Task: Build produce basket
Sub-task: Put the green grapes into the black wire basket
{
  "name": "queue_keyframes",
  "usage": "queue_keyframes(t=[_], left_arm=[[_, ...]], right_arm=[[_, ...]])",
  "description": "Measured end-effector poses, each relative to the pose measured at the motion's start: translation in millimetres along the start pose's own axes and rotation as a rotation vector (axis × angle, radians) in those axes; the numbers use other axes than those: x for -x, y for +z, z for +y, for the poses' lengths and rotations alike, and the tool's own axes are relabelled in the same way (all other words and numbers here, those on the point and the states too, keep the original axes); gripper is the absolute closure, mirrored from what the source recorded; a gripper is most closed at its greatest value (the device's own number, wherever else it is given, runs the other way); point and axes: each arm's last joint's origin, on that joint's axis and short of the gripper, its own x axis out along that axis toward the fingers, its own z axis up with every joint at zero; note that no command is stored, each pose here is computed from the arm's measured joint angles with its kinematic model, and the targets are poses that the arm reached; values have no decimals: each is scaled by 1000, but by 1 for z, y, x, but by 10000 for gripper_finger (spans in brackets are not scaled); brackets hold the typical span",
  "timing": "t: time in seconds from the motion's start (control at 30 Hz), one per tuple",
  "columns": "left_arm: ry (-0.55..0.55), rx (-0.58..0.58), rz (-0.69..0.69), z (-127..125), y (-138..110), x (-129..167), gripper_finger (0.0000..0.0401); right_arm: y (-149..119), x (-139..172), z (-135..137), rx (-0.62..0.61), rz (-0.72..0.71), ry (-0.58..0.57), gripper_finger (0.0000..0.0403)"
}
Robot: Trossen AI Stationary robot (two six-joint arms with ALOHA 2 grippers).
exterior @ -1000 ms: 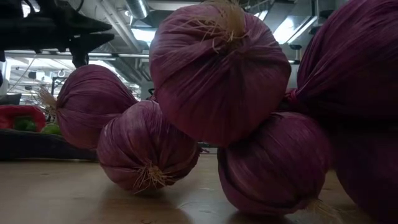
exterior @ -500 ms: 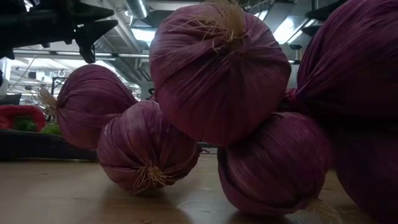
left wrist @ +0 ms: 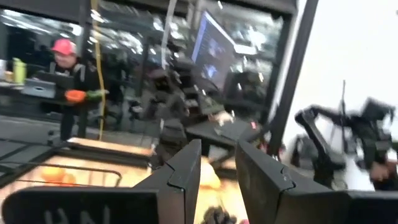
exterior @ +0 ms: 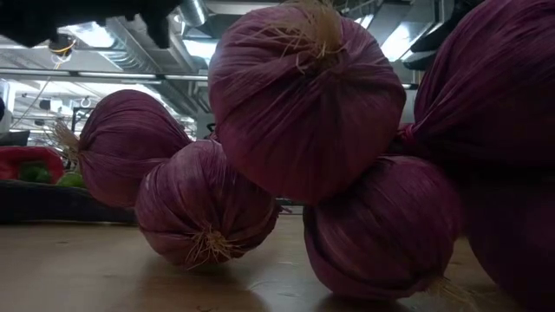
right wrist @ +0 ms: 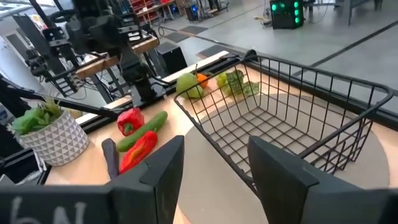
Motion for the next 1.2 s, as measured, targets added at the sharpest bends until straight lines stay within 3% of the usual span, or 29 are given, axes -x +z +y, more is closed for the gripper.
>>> queue_keyframes(t=[0.17,0.23,0.33,0.5,0.57,0.73,0.87,1.03,1.2], left_arm=[[-1,-29,69,-7,-4,-23,307],[76,-37,110,-7,-5,-29,307],[366,-88,183,-1,-2,-33,307],[1006,-262,206,10,25,-32,307],[1167,-323,219,17,38,-33,307],[1170,-229,294,38,72,-37,307],[1282,-68,349,65,88,-25,307],[1418,199,517,101,77,-4,307],[1471,308,603,129,62,-4,307]], right_arm=[[-1,0,0,2,10,-5,221],[-2,0,-1,6,17,-8,221],[-3,0,-1,10,28,-12,221],[-3,0,-1,15,29,-13,221],[-3,0,-1,15,28,-14,221],[-3,0,-1,16,28,-14,221],[-3,0,-1,17,33,-16,221],[-4,-1,-1,24,41,-19,221],[-5,-2,-1,28,47,-23,221]])
